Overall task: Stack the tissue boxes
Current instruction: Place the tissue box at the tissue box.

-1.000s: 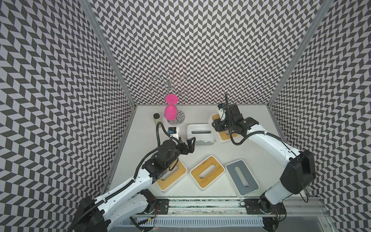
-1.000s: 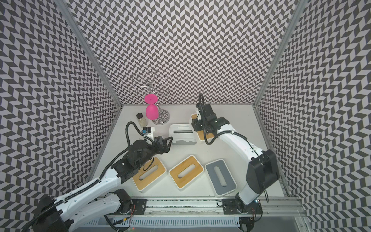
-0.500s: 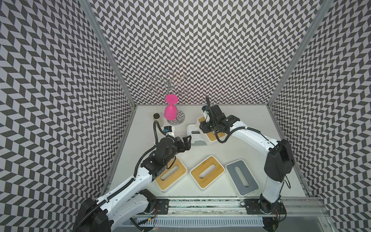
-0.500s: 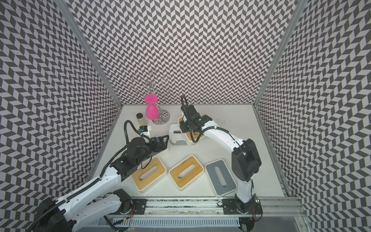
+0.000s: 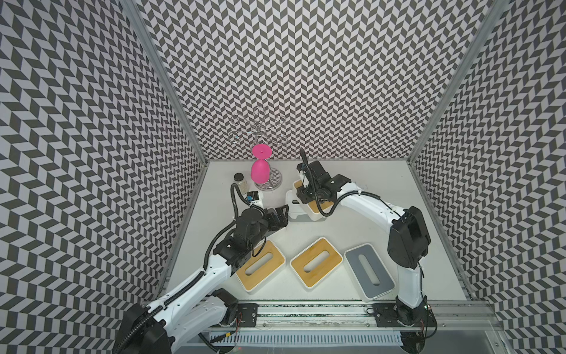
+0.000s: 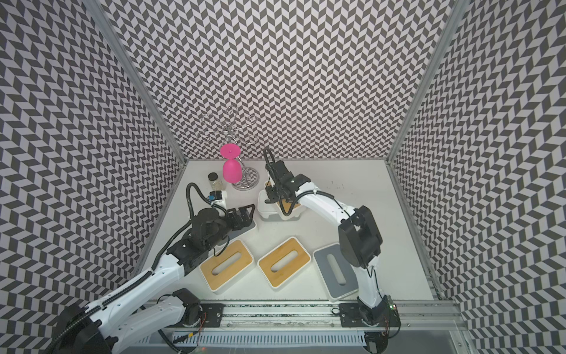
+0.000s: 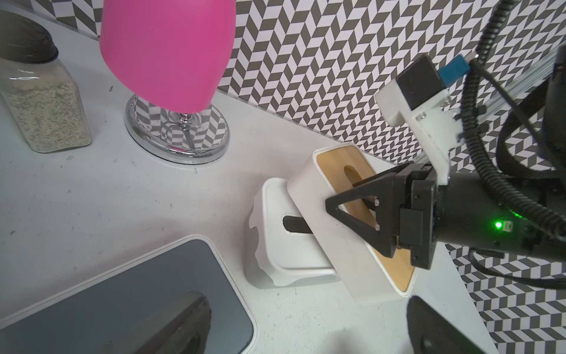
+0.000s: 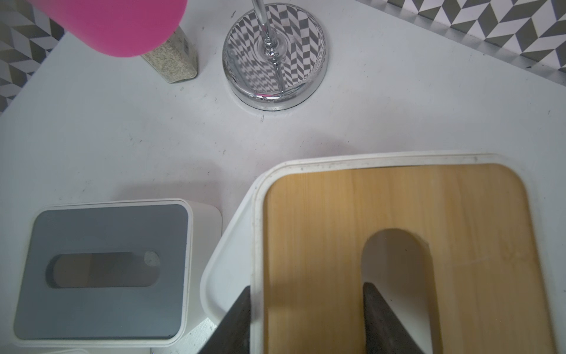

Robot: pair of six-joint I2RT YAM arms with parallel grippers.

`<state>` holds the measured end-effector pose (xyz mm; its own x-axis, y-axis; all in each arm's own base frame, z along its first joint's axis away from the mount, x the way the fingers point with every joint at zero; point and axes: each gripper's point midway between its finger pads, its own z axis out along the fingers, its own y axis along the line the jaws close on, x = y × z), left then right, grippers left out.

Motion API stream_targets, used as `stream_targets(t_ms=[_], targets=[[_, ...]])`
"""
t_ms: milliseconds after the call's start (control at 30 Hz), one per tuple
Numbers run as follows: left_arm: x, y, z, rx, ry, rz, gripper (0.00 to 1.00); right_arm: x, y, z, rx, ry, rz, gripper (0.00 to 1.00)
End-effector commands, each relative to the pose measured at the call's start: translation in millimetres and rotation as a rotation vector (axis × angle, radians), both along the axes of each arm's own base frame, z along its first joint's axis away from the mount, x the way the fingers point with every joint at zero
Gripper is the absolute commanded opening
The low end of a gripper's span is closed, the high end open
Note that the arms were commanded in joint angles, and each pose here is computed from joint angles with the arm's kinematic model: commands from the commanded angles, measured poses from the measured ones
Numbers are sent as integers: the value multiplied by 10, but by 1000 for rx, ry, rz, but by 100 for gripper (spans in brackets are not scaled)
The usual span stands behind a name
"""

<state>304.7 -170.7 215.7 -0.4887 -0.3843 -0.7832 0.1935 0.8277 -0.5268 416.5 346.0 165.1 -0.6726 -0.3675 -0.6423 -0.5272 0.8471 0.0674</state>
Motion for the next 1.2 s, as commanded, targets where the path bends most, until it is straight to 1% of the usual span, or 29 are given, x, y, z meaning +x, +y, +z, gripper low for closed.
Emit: stream_targets(t_ms=[0, 100, 300, 533, 700, 900, 1033, 1167], targets=[[6, 15, 5, -24, 1, 6, 100, 19, 169, 13, 23, -19, 33, 45], [11, 27, 17, -25, 0, 8, 100, -7, 209, 8, 22, -20, 50, 48], [4, 25, 56, -33, -8, 0, 99, -1, 229, 182, 50, -49, 58, 58], [-14, 23, 175, -45, -33, -12, 99, -58, 188, 572, 98, -102, 64, 66], [13, 26, 289, -30, -50, -16, 100, -219, 56, 944, 186, -164, 49, 74], [85, -53, 417, 1, -78, -58, 100, -500, -210, 1229, 327, -238, 0, 83], [176, -105, 452, 35, -83, -73, 99, -724, -384, 1273, 418, -272, -5, 89], [291, -186, 486, 65, -90, -100, 99, -878, -521, 1206, 458, -261, -24, 93]])
